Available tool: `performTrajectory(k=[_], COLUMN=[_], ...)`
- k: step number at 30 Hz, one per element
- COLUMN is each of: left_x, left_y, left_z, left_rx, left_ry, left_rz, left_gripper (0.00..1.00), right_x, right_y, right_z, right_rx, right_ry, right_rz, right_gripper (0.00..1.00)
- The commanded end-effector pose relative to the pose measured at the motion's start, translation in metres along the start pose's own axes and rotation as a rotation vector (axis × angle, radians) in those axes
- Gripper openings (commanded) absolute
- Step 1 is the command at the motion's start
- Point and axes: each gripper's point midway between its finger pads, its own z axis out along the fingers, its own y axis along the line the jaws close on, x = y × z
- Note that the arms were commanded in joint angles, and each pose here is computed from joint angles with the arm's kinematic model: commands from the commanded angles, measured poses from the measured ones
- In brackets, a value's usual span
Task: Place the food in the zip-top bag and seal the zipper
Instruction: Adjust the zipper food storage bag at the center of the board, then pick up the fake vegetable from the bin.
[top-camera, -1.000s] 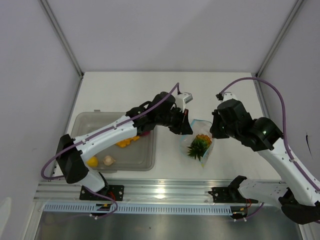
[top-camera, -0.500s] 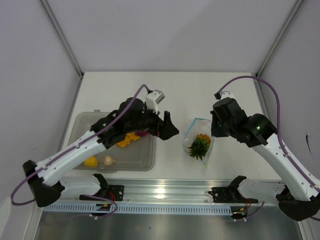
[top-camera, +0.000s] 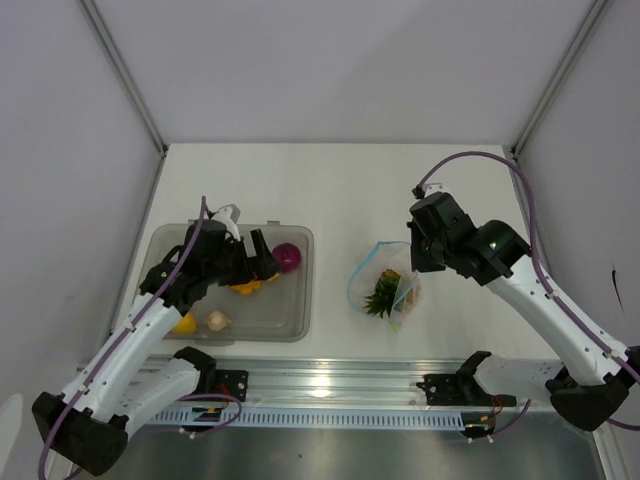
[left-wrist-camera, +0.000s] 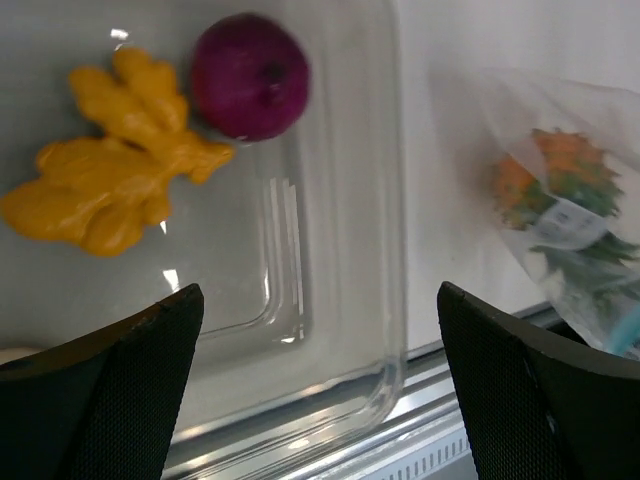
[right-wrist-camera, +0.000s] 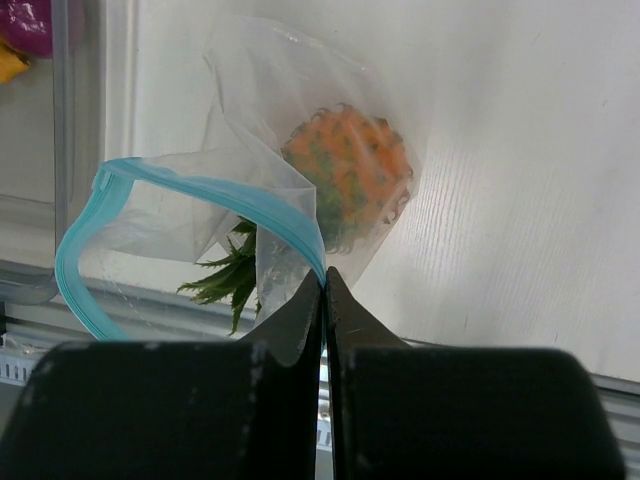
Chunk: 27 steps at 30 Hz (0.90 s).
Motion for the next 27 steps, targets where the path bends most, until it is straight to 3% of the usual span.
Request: performTrajectory(k=[1,7,10,13,27], left_x=[0.005,0.015,0.025,0.026,0.025], left_y=[0.029,0.069,0.078,0.089,0.143], left_z=[-0.002,0.012,0.025,0.036,0.047], left_rx=[-0.105,-0.251,-0.224,-0.241,-0.488], left_ry=[0.023,0.102,0.121,0.081,-0.028], left_rz=[-0.134,-0.329,-0.417,-0.510,-0.652], left_gripper=[0.99,0.99,1.00,1.00,0.93], right_x=[-0.004,-0.001,0.000,0.000,0.000], right_y=[0.006,0.012,0.012,0.011,0.018], right_z=[0.006,0.011,0.010,0.009,0.011], right_rx=[-0.028,-0.050,-0.055,-0.053,-0.078], right_ry=[-0.010,0.004,0.005,0.004,0.013], right_rz=[-0.010,-0.023,-0.024,-0.026,-0.023], right_gripper=[0.00,0.00,0.00,0.00,0.00])
